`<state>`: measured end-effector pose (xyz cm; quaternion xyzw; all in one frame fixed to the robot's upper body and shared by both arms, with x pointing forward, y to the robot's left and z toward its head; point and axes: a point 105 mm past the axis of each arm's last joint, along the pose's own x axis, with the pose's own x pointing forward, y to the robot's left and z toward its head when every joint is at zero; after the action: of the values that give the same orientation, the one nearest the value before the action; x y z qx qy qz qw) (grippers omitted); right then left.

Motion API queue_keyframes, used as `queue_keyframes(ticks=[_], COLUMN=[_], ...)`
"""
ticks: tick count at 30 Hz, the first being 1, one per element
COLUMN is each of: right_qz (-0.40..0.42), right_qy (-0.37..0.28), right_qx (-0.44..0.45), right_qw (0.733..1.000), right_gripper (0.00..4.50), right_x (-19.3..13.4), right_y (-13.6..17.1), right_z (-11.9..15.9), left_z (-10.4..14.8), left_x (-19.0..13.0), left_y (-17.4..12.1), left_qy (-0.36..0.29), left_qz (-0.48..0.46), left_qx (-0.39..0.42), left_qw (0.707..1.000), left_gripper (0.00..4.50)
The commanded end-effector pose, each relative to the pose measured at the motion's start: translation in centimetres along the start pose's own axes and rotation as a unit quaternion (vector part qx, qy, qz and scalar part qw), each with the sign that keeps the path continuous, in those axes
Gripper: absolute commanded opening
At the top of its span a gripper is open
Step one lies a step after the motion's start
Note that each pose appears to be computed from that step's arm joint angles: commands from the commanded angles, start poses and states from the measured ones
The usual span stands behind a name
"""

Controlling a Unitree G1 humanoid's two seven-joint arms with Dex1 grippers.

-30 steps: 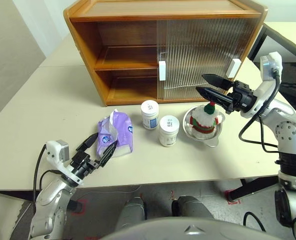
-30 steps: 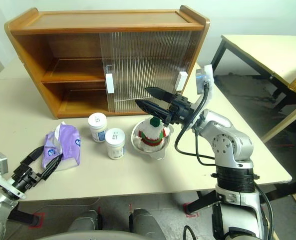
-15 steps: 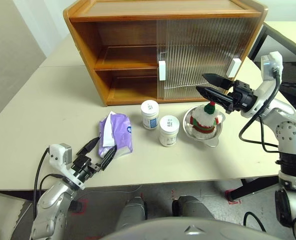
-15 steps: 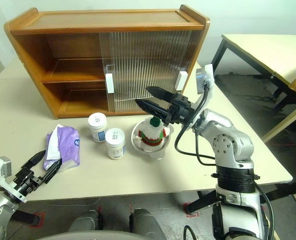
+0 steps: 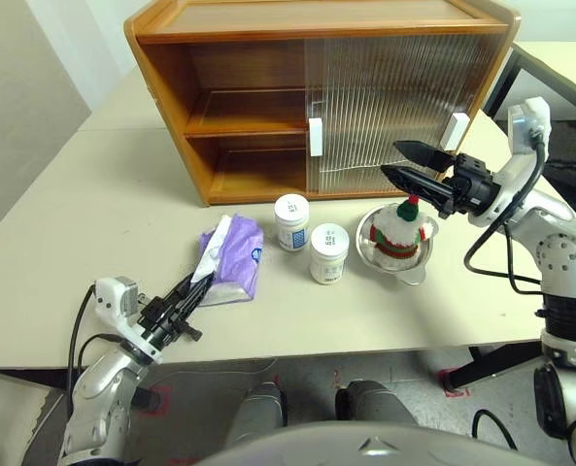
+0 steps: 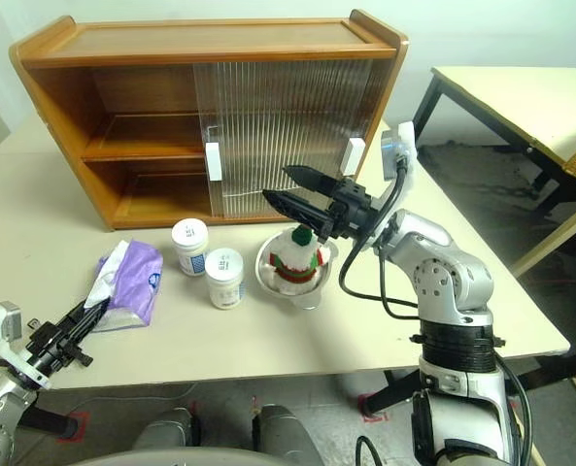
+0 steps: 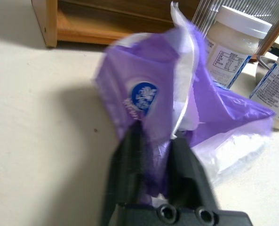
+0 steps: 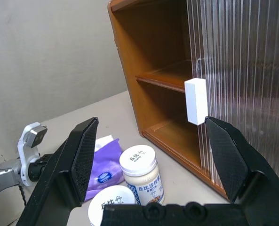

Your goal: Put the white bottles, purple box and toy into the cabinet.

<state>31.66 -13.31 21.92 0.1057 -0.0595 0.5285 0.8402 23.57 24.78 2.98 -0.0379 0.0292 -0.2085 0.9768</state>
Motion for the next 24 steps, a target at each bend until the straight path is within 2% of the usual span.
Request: queue_keyframes(ticks=[1,8,10,13,16,21,24], right_qz=[0.004,0.004,0.005,0.006,0.009,0.013,0.013], right_qy=[0.001,0.001,0.000,0.000,0.000,-0.002,-0.003], right_qx=[-0.008,-0.009,-0.009,-0.009,-0.007,-0.006,-0.005], right_qw=[1.000,1.000,1.000,1.000,1.000,1.000,1.000], right_gripper=[4.50,4.50,4.50,4.50,4.50,4.50,4.50], right_x=[0.2,0.2,0.3,0.4,0.6,1.0,1.1], right_y=[0.1,-0.1,-0.1,-0.1,0.0,-0.1,-0.1], right_z=[0.2,0.1,0.0,0.0,-0.2,-0.4,-0.5], left_z=[-2.0,0.9,3.2,5.0,8.7,12.2,13.3], left_x=[-1.3,-0.7,-0.1,0.4,1.8,4.3,5.7], left_y=[1.3,2.2,2.8,3.1,3.7,2.5,1.6], left_qy=[0.030,-0.014,-0.039,-0.056,-0.084,-0.109,-0.118], left_qz=[0.016,0.002,0.002,0.000,0.011,0.007,0.005], left_qx=[-0.009,0.008,0.019,0.027,0.057,0.056,0.034], left_qw=[0.999,1.000,0.999,0.998,0.995,0.992,0.992], left_gripper=[0.03,0.03,0.03,0.03,0.03,0.03,0.03])
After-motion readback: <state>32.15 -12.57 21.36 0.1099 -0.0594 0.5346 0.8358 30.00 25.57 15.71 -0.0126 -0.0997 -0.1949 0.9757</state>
